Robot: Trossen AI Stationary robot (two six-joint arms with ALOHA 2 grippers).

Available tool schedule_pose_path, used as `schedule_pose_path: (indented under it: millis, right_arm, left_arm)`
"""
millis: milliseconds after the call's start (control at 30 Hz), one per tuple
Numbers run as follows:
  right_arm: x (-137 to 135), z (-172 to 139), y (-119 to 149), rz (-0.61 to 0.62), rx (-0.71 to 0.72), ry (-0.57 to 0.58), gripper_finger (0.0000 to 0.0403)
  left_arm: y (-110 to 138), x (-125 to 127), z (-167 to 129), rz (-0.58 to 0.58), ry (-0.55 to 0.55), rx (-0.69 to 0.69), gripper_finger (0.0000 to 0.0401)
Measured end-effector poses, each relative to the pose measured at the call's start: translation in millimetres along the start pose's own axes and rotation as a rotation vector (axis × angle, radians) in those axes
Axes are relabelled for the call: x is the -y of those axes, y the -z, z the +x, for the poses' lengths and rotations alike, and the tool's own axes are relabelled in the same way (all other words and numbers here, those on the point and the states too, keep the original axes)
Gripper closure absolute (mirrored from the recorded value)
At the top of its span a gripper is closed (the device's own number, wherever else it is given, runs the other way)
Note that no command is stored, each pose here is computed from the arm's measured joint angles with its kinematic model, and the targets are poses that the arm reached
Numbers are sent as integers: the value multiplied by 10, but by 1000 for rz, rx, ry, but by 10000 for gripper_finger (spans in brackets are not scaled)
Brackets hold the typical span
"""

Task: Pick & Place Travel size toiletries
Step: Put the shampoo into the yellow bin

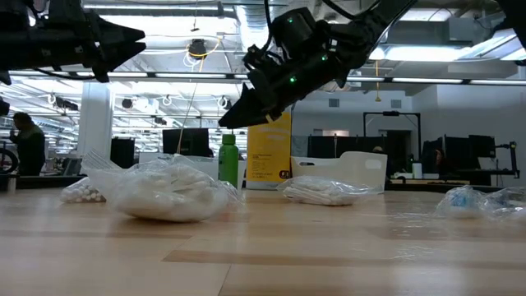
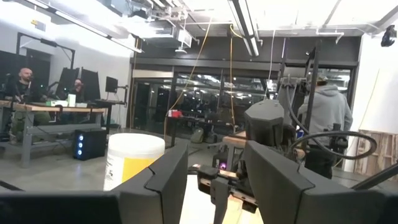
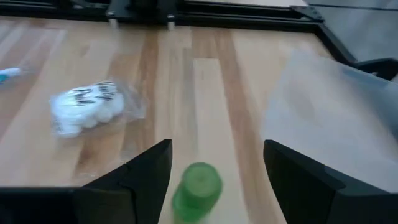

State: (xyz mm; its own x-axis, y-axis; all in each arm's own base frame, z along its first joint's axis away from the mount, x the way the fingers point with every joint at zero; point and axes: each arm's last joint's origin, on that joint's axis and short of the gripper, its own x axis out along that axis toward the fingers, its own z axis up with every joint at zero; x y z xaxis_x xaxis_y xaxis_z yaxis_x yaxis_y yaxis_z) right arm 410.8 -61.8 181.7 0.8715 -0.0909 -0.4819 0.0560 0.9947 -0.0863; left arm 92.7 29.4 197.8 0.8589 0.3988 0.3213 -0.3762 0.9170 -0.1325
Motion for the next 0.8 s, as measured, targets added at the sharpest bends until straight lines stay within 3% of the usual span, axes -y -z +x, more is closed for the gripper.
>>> schedule_pose_path:
  millis: [500, 800]
  right_arm:
    - [-4, 74, 91, -4, 0, -35, 158]
    - [3, 78, 118, -5, -12, -58, 190]
  left_arm:
    - [31, 1, 25, 5, -4, -28, 247]
    - [27, 2, 25, 4, -4, -25, 247]
